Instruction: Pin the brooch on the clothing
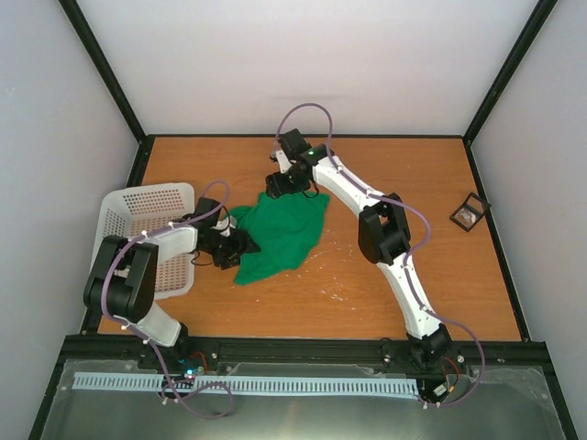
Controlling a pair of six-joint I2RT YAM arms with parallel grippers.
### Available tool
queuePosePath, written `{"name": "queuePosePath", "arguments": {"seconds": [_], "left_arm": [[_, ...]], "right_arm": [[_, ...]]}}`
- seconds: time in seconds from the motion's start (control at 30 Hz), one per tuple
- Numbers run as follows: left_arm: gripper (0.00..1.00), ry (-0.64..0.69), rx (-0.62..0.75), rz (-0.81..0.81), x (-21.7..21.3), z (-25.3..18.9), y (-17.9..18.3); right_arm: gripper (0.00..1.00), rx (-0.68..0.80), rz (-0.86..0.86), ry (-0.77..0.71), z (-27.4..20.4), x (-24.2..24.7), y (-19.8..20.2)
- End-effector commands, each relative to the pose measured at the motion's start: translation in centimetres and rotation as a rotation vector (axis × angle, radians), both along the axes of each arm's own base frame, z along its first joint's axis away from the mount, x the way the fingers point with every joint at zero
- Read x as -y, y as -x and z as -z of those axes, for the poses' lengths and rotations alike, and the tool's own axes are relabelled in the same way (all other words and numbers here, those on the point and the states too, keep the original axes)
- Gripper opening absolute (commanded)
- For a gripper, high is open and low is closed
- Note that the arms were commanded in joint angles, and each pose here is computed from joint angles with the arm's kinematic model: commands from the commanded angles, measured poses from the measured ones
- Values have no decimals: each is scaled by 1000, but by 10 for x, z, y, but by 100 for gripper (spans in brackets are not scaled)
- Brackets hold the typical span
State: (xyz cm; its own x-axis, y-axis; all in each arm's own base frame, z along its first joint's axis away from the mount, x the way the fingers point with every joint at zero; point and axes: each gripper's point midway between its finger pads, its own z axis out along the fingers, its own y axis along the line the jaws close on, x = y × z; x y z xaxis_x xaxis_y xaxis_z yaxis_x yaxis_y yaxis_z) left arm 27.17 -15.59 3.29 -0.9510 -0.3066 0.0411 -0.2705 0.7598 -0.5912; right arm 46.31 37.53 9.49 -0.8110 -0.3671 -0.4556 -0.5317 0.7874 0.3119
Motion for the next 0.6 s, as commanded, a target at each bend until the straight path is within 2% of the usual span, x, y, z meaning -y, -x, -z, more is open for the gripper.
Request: {"name": "queuePosePath", "arguments": {"seconds": [0.0,0.07,0.1,0.17,0.27,0.33,0.4,0.5,0.57], "left_arm": [[67,57,5,9,9,10,-8],[57,55,11,20,10,9,-10],[53,47,15,23,9,7,-12],[39,27,28,37,7,3,-15],[11,-35,81,51,0,-15,-32],[1,-89,138,43,-7,-39,-55],[1,-136,223,22,-15,-76,-87],[1,-194,410,-35,-29,-162,-147],[1,-221,569,-61,-35,-235,-184]], "right_arm": [[76,0,-32,54,11,-4,7],[67,-9,-27,55,18,-6,7],[59,-18,-25,50,18,-7,7],[37,-26,-21,30,10,-10,5],[5,28,44,-6,-28,-5,-9],[3,69,148,-75,-70,17,-31],[3,110,245,-179,-121,45,-50],[3,247,336,-344,-214,89,-69],[3,379,355,-439,-279,113,-70]]}}
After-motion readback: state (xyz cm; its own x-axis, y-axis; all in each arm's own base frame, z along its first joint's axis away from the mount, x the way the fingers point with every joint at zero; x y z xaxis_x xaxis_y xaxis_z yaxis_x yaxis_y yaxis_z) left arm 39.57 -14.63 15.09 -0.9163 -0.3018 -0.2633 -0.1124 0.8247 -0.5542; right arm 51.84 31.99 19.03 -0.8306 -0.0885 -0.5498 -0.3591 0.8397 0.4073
